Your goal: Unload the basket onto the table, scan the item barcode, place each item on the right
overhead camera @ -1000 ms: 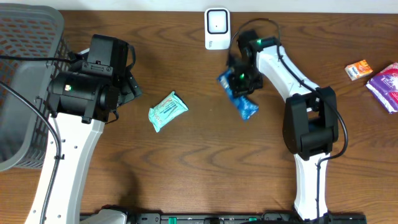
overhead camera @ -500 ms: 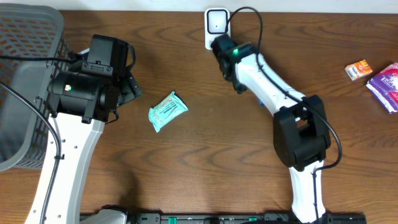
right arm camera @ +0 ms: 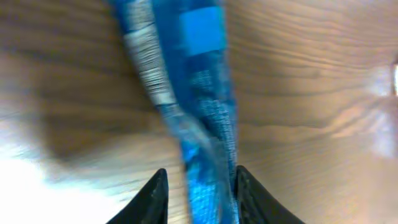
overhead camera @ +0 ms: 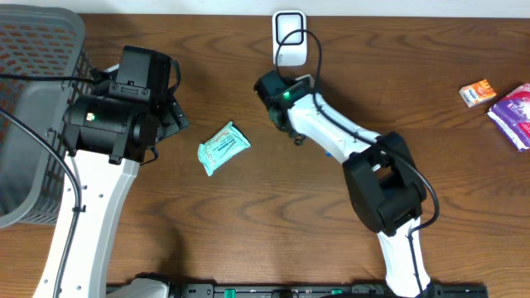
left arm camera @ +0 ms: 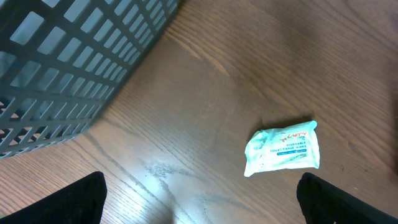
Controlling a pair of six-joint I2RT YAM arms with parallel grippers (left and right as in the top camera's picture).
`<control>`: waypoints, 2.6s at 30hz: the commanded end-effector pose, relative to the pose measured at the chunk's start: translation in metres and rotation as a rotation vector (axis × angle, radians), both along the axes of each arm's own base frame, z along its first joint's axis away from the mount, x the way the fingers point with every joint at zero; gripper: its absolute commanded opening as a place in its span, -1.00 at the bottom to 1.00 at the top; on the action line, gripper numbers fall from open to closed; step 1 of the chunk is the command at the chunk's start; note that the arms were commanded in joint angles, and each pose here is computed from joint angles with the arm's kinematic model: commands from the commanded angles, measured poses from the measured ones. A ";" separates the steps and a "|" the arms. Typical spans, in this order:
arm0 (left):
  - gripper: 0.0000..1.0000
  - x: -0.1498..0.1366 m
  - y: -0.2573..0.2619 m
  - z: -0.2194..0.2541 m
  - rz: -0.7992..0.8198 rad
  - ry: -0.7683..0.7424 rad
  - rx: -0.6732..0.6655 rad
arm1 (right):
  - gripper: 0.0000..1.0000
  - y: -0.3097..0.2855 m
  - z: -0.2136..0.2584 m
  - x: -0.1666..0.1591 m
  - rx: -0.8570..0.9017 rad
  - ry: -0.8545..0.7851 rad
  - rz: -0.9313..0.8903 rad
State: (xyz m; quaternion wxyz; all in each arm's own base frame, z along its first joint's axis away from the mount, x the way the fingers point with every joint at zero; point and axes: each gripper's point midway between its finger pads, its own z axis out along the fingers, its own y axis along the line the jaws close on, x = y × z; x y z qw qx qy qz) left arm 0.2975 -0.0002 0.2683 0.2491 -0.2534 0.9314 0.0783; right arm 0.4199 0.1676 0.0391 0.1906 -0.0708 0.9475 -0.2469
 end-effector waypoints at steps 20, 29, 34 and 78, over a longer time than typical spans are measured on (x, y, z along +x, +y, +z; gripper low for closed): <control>0.96 0.001 0.004 0.002 0.002 0.000 0.023 | -0.63 0.113 -0.020 -0.039 0.582 0.302 0.154; 0.96 0.001 0.004 0.002 0.002 0.000 0.023 | -0.25 0.067 0.067 0.016 0.536 0.114 0.096; 0.96 0.001 0.004 0.002 0.002 0.000 0.023 | -0.86 0.019 0.075 0.037 0.531 0.084 -0.009; 0.96 0.001 0.004 0.002 0.002 0.000 0.023 | -0.98 0.049 0.047 0.021 0.696 0.141 0.047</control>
